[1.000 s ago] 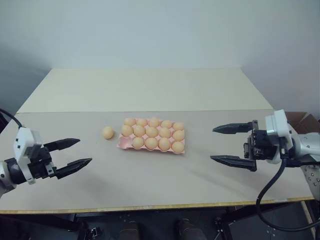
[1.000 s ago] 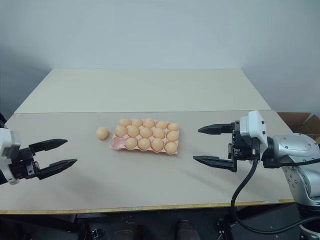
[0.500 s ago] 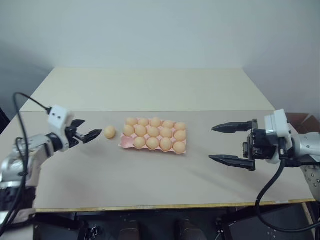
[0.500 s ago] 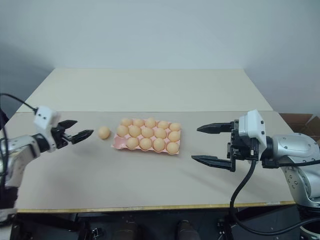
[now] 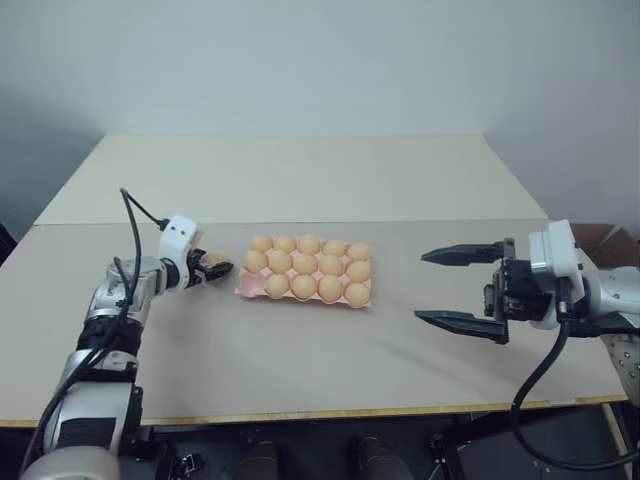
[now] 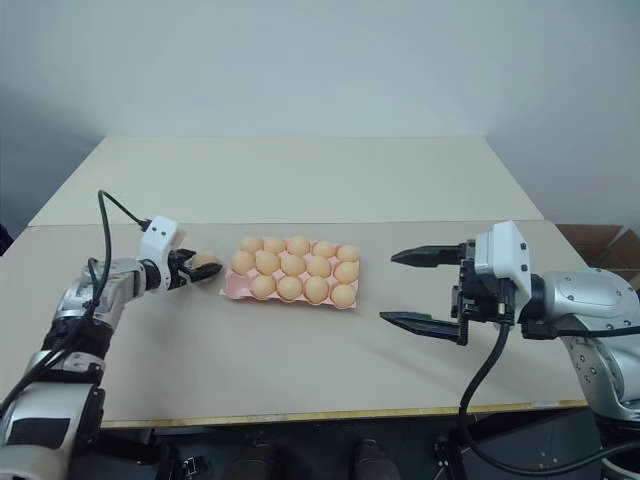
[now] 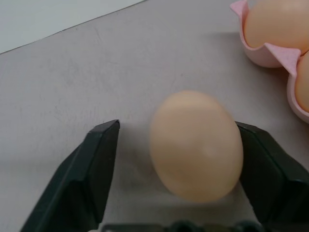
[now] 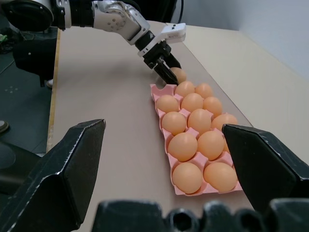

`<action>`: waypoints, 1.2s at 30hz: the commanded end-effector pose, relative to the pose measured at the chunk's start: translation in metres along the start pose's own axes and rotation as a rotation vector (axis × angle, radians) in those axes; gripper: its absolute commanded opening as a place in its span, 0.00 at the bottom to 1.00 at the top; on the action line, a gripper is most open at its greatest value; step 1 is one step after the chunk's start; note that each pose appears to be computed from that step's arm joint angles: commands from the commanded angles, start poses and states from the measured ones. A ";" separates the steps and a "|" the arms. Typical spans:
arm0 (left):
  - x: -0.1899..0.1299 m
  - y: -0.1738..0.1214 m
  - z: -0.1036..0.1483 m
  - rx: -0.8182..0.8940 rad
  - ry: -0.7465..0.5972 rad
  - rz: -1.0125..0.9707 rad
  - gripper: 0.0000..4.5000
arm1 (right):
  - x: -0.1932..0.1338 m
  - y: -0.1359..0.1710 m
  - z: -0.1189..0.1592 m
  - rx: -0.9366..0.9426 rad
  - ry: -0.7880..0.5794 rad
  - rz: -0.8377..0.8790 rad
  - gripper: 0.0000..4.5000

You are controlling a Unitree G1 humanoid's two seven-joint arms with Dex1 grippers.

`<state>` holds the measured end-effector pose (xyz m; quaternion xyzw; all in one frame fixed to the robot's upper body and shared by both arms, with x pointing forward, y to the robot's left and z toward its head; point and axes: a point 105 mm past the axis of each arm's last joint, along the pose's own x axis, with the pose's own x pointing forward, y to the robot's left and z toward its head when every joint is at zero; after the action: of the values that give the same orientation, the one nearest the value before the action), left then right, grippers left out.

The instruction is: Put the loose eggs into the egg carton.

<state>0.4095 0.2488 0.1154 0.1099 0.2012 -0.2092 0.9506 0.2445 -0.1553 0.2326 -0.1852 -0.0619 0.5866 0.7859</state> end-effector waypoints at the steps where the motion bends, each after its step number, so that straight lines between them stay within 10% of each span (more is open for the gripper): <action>1: -0.004 0.005 0.017 0.037 -0.060 0.010 0.57 | -0.003 0.000 0.010 -0.036 -0.017 -0.020 1.00; 4: -0.016 0.013 0.023 0.053 -0.091 0.034 0.39 | -0.004 0.000 0.009 -0.035 -0.018 -0.025 1.00; 12: -0.056 -0.034 0.060 0.250 -0.305 -0.266 0.39 | -0.003 0.001 0.006 -0.026 -0.024 -0.026 1.00; 22: -0.039 -0.078 0.044 0.282 -0.244 -0.465 0.39 | -0.004 0.001 0.007 -0.028 -0.029 -0.038 1.00; 31: -0.053 -0.069 0.048 0.295 -0.246 -0.454 0.99 | -0.004 0.000 0.005 -0.026 -0.029 -0.053 1.00; 36: -0.070 -0.059 0.055 0.304 -0.287 -0.414 0.99 | -0.004 -0.002 0.004 -0.024 -0.033 -0.054 1.00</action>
<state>0.3470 0.2020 0.1682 0.1682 0.0793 -0.4445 0.8763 0.2457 -0.1576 0.2266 -0.1707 -0.0595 0.5714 0.8006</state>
